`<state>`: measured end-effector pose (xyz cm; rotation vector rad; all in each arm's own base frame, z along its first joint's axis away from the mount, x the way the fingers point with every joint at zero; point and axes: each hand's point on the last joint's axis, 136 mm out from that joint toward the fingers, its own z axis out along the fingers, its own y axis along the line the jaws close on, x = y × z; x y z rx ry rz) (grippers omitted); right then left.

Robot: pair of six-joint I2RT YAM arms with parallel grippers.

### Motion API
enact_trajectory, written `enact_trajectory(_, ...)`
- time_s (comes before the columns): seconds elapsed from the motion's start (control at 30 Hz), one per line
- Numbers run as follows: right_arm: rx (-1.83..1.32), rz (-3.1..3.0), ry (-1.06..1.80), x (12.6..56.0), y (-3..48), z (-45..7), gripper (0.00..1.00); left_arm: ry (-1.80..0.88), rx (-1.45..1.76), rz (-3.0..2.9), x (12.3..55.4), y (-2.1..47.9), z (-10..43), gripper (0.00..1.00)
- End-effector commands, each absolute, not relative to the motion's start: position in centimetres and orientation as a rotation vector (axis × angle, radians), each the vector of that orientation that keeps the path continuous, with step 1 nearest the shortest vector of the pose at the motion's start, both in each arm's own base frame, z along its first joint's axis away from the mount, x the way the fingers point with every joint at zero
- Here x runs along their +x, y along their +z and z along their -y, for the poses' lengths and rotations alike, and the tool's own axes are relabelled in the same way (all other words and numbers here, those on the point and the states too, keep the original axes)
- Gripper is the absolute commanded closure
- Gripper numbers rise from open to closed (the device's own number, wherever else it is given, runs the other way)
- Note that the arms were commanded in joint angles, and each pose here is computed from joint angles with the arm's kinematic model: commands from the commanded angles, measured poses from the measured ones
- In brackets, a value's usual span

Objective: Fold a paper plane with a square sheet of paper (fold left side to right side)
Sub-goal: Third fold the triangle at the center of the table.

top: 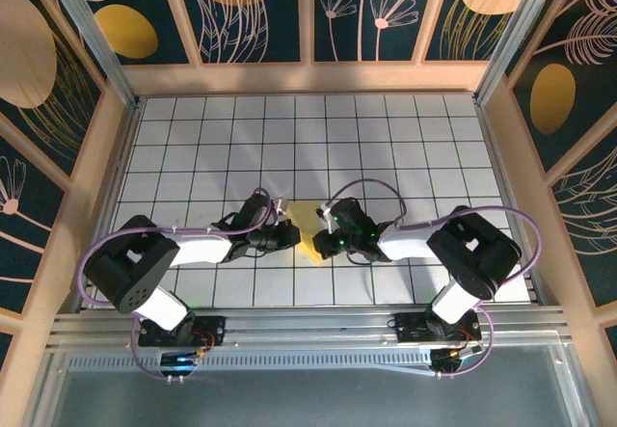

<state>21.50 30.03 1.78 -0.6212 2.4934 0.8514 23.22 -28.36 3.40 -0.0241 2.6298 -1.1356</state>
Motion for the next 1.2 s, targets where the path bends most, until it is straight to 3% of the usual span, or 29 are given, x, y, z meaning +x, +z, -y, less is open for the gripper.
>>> enact_trajectory(0.0,-0.626,-2.616,0.740,20.6,-1.0,-28.1,1.00,-1.100,-0.009,-2.637,23.5,3.0,28.4,0.98)
enact_trajectory(1.17,-0.630,-2.604,0.738,21.2,-0.2,-28.6,1.00,-0.914,-0.060,-2.753,22.7,-0.5,26.2,1.00)
